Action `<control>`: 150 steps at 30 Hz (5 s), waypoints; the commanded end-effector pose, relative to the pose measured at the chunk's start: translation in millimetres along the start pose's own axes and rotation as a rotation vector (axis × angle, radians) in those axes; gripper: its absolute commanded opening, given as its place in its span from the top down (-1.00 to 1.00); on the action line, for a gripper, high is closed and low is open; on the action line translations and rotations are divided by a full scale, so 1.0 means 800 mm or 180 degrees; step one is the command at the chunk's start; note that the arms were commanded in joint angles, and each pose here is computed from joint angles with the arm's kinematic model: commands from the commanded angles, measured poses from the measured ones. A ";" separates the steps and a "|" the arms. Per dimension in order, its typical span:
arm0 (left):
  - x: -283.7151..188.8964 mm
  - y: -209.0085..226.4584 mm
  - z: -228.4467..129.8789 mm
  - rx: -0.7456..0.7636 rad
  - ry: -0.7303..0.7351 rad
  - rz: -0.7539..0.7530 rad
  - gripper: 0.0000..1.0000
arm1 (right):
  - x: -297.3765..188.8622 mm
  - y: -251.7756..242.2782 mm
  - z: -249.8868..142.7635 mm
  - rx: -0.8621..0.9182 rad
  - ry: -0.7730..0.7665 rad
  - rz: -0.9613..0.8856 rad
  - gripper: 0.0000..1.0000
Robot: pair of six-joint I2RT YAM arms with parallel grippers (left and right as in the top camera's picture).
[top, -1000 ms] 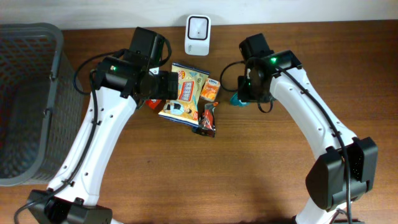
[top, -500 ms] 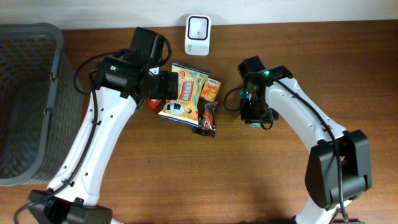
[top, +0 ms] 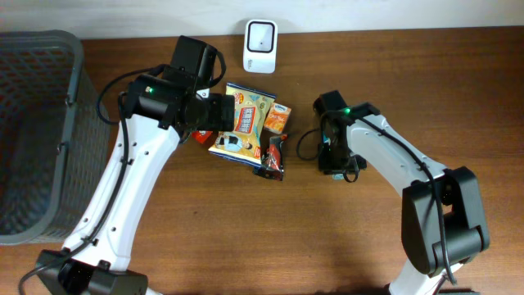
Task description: Scan the item barcode
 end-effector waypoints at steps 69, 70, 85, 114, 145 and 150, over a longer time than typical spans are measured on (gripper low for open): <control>0.001 -0.001 0.002 0.0053 -0.0017 0.0016 -0.98 | -0.092 -0.023 0.081 0.0225 -0.1038 0.0259 -0.97; 0.001 -0.001 0.002 0.0052 -0.0017 0.0016 -0.98 | -0.093 -0.023 0.082 0.0226 -0.1050 0.0261 -0.97; 0.001 -0.001 0.002 0.0053 -0.0016 0.0016 -0.98 | -0.092 -0.047 0.086 0.0382 -0.1111 0.0106 -0.97; 0.001 -0.001 0.002 0.0052 -0.0017 0.0016 -0.98 | -0.001 -0.056 0.080 0.0426 -0.0243 -0.0045 -0.97; 0.001 -0.001 0.002 0.0052 -0.0016 0.0016 -0.98 | 0.045 -0.046 0.072 0.0132 -0.0075 0.0335 -0.83; 0.001 -0.001 0.002 0.0052 -0.0016 0.0016 -0.98 | 0.055 -0.045 0.066 0.0131 -0.0035 0.0355 -0.84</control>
Point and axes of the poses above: each gripper's point midway between its finger pads, its own x axis out along the fingers, its own y axis along the line the jaws close on, z = x × y, the point moved 10 cm from there along -x, back along the fingers, and after that the axes turned 11 degrees about -x, right-handed, at the moved point
